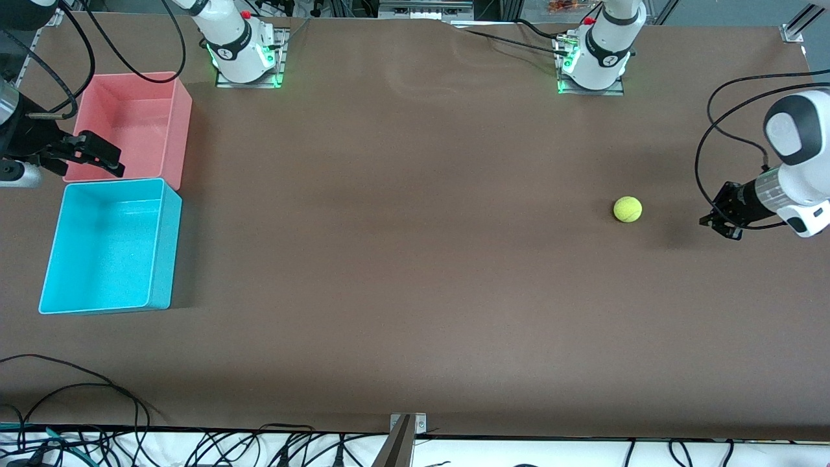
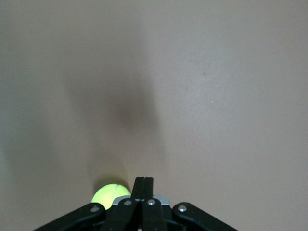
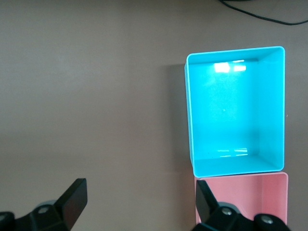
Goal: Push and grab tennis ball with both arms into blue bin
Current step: 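Move the left gripper down behind the tennis ball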
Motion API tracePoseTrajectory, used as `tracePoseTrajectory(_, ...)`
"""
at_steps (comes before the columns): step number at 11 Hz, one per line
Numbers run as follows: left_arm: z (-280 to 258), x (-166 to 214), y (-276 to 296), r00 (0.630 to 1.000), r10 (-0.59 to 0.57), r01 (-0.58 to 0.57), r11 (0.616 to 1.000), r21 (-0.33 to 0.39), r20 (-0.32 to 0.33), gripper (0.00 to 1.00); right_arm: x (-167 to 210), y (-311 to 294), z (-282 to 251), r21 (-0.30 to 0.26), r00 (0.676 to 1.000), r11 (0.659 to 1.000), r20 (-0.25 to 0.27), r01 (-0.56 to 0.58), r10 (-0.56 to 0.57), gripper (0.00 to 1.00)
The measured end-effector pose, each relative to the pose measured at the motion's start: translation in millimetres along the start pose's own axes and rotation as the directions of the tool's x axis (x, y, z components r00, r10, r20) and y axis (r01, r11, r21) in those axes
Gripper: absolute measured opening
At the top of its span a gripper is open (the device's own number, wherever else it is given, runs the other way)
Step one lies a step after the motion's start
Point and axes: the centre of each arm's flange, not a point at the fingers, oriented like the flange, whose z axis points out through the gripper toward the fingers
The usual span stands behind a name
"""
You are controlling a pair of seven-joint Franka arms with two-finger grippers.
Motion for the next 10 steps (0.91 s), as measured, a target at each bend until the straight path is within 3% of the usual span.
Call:
tracePoseTrajectory(2, 48, 2, -9, 0.998, -0.061, 0.061, 0.998, -0.025, -0.013, 0.01, 0, -2, 0, 0.000, 1.000, 1.000, 0.000, 0.003, -0.003, 1.00)
tracePoseTrajectory(5, 117, 4, -22, 0.993, -0.116, 0.116, 0.993, 0.005, -0.001, 0.01, 0, -2, -1, 0.000, 1.000, 1.000, -0.001, 0.003, -0.003, 1.00)
tracePoseTrajectory(10, 136, 33, -45, 0.985, -0.172, 0.172, 0.985, 0.033, 0.008, 0.01, 0, -1, -1, 0.000, 1.000, 1.000, -0.001, 0.003, -0.003, 1.00)
